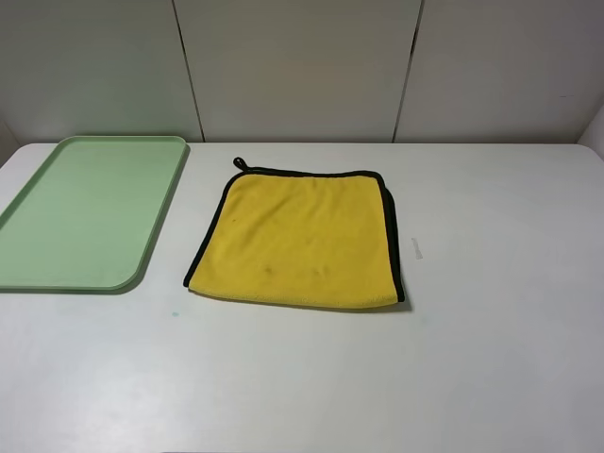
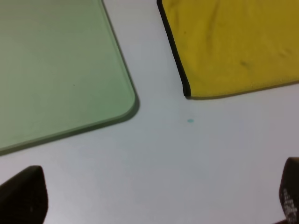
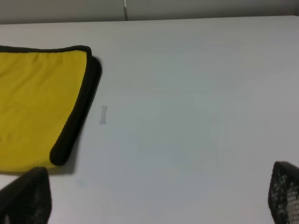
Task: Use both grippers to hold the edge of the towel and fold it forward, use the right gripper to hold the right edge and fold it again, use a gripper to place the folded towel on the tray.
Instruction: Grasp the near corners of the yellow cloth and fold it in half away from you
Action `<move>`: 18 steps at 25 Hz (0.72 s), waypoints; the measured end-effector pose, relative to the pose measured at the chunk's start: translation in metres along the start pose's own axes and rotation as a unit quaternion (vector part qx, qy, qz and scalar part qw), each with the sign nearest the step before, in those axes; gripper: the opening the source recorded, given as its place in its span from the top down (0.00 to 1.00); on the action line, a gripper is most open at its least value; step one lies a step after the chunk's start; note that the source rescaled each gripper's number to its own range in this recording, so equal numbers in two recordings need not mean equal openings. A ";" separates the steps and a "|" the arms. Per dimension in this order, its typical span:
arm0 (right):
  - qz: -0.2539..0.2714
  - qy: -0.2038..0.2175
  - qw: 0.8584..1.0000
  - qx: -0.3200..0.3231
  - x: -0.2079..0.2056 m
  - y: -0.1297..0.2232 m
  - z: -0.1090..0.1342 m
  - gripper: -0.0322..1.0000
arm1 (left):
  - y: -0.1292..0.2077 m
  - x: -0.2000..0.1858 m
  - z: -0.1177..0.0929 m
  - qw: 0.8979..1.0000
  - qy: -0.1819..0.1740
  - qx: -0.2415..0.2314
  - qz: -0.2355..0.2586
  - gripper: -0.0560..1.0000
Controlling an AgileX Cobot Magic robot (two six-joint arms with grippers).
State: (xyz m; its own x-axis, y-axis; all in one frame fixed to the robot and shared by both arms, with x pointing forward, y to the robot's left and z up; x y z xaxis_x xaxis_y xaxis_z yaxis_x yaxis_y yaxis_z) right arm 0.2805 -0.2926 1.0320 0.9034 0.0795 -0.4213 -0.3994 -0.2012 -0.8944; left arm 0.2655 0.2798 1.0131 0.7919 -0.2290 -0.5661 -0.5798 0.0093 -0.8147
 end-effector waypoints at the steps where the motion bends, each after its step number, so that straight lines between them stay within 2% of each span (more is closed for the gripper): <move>1: 0.000 0.000 1.000 0.000 0.000 0.000 0.000 0.00 | 0.000 0.000 0.000 1.000 0.000 0.000 0.000 0.00; 18: 0.000 0.000 1.000 0.000 0.000 0.000 0.000 0.00 | -0.001 0.000 0.002 1.000 -0.007 -0.005 -0.003 0.00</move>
State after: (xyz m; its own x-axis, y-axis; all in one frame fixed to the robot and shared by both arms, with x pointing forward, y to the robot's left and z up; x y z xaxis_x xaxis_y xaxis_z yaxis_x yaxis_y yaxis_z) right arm 0.2805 -0.2926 1.0320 0.9034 0.0795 -0.4213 -0.3994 -0.2012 -0.8944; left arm 0.2662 0.2817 1.0138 0.7982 -0.2156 -0.5624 -0.5765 -0.0029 -0.8171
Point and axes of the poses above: a point on each arm's last joint axis where the gripper is mounted, x pointing out along that axis toward the gripper, z along the wrist's bending axis when the last joint is at zero, y = z × x, the point moved 5 cm from there along x, pointing out along that axis toward the gripper, and after that the axes turned 11 degrees about -x, right-handed, at the moved point
